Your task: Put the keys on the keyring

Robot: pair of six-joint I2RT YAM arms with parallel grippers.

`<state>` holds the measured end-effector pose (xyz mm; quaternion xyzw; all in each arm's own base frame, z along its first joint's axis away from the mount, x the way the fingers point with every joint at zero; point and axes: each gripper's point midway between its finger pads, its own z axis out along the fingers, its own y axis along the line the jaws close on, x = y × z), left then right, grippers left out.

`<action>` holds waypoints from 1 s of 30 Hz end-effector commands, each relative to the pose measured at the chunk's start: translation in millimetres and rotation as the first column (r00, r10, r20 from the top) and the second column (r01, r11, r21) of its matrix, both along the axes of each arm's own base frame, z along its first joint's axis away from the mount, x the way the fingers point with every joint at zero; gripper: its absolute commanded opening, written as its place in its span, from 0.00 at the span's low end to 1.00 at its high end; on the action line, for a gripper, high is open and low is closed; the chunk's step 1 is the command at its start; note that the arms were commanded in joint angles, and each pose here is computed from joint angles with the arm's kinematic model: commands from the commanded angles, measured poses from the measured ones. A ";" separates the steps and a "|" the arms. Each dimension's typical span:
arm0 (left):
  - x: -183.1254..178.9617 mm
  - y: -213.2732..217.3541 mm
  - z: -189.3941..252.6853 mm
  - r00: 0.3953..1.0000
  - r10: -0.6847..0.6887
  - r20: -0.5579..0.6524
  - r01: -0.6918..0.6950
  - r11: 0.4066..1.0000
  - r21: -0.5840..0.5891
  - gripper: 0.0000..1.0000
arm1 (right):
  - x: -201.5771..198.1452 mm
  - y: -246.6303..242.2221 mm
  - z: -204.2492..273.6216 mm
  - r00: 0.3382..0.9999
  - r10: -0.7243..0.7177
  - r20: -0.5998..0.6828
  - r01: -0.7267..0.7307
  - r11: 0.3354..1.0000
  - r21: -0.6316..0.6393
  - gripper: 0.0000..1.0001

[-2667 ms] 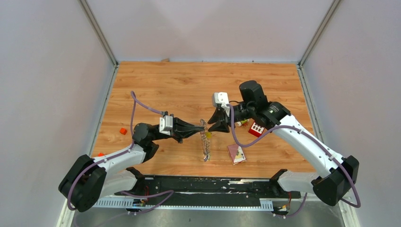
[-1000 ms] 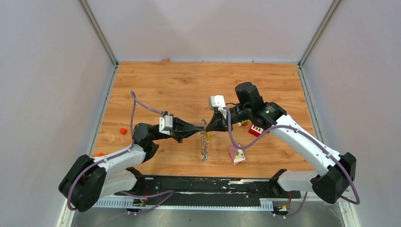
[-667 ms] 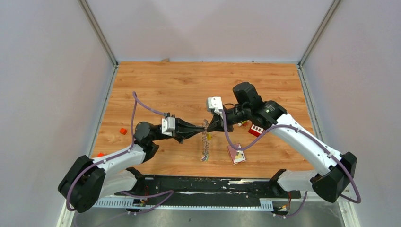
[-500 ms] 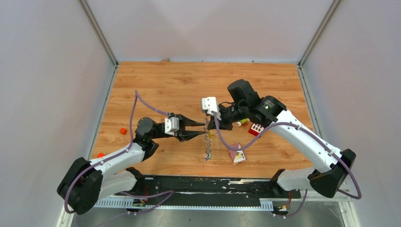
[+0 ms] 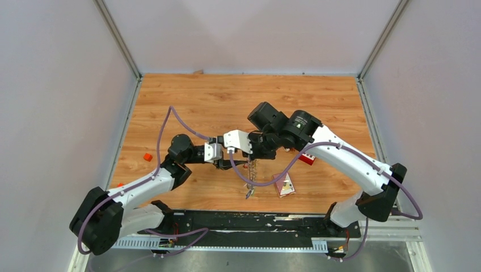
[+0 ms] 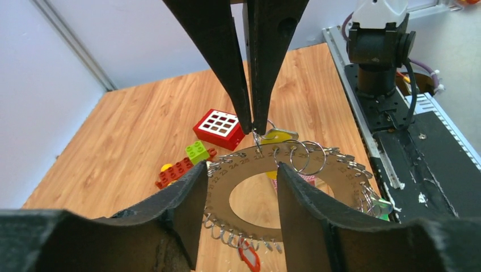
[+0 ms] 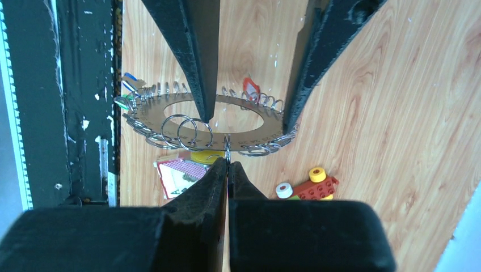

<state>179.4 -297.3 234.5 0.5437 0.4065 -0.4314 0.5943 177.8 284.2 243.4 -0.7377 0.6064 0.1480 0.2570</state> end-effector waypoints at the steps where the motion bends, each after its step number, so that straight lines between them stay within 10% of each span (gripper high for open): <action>1: -5.0 -2.9 9.8 0.998 -0.046 0.031 0.047 0.998 -0.036 0.53 | 8.8 -2.3 18.2 0.996 -0.014 0.085 0.017 0.999 -0.031 0.00; 30: -7.5 -11.1 14.3 0.998 -0.059 -0.016 0.056 0.985 -0.162 0.32 | 5.7 17.9 18.8 0.998 -0.007 0.056 0.006 1.000 0.025 0.00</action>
